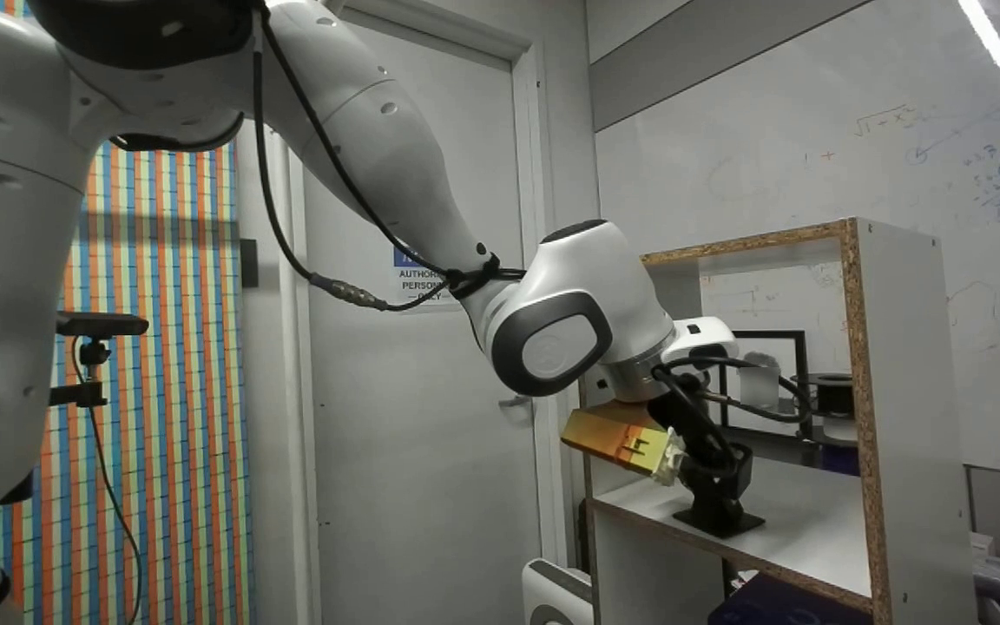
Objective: Put the black object on the top shelf
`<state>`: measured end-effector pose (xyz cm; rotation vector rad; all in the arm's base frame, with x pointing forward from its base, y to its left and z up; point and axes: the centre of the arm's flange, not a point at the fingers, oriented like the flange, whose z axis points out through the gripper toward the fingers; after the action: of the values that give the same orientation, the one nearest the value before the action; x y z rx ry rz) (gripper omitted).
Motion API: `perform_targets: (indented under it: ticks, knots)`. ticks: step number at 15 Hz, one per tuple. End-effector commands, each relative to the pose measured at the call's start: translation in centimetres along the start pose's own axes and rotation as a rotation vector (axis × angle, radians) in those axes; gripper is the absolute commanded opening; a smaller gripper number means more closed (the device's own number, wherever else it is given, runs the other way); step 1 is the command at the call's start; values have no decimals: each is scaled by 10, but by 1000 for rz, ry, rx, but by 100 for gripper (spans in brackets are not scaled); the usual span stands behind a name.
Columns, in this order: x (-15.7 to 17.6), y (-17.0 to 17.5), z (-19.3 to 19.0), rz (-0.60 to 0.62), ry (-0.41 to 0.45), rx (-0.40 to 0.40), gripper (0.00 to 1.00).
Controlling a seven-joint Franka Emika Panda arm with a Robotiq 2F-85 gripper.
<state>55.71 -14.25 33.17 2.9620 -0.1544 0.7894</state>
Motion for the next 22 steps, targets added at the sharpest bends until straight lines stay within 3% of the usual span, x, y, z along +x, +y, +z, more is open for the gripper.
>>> perform_targets:
  ticks: [1, 12, 16, 22]
  knots:
    - [-14, 3, -15, 42, -28, 3, 13]
    - [-124, 38, -146, 178, -137, -67, 13]
    - [-124, 43, -207, 217, -25, -114, 13]
    - [-65, 38, -326, 296, 231, -154, 13]
